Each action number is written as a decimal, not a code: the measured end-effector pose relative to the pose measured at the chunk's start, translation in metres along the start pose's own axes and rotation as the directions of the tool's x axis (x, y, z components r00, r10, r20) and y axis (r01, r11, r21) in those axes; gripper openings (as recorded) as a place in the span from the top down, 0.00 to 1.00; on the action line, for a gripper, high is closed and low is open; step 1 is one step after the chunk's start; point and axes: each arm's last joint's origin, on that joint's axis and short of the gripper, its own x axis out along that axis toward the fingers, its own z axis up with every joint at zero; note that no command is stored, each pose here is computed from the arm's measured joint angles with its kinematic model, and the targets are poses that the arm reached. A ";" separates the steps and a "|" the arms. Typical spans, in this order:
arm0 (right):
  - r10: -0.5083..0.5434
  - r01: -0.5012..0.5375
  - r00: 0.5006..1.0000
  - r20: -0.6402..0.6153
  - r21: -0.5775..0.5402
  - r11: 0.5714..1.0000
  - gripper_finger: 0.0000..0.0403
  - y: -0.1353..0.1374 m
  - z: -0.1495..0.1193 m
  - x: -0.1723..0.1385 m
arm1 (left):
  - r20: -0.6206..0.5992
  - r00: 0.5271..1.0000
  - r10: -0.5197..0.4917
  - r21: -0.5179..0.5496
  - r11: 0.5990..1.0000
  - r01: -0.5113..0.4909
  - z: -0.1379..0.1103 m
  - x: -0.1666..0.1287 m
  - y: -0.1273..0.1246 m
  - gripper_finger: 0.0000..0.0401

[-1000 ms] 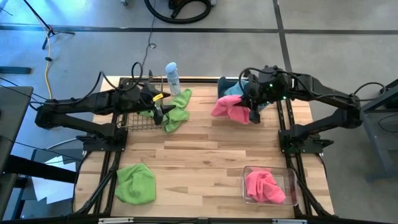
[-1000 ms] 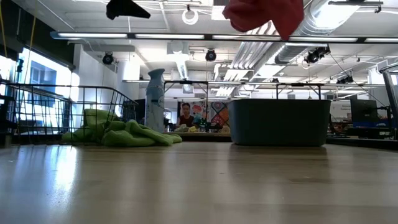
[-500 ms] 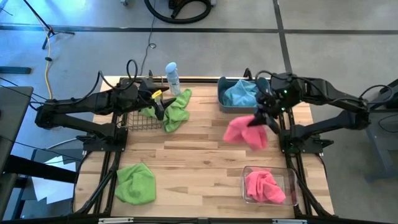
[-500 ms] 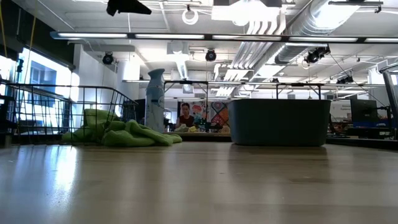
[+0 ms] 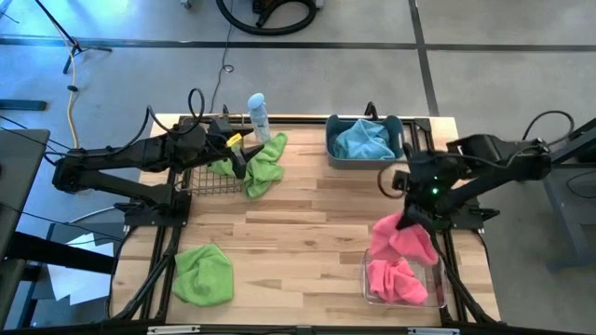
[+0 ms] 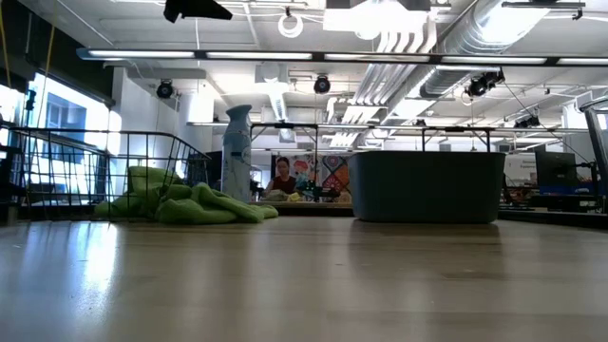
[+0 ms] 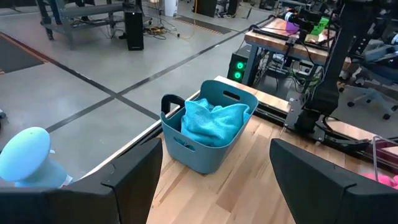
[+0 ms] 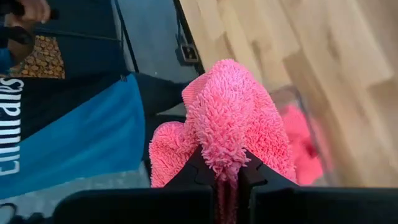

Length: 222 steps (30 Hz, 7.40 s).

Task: Sort microfiber towel by color & place in baskets
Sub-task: Put the pink towel into the transparent bin, then put the bottom green towel into the wire basket

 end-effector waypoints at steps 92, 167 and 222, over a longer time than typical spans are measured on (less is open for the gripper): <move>-0.602 0.515 0.781 -0.165 0.715 0.472 1.00 -0.007 -0.098 0.204 | -0.008 1.000 0.001 0.032 1.000 -0.001 -0.001 0.000 0.000 0.29; -0.409 0.422 0.886 -0.216 0.739 0.525 0.46 -0.073 -0.107 0.228 | -0.008 1.000 0.001 0.031 1.000 -0.001 -0.001 0.000 0.000 0.29; 0.157 -0.091 0.409 0.899 -0.131 0.987 0.45 -0.023 0.043 0.151 | -0.053 0.999 0.013 0.053 0.999 -0.010 -0.005 0.000 0.001 0.29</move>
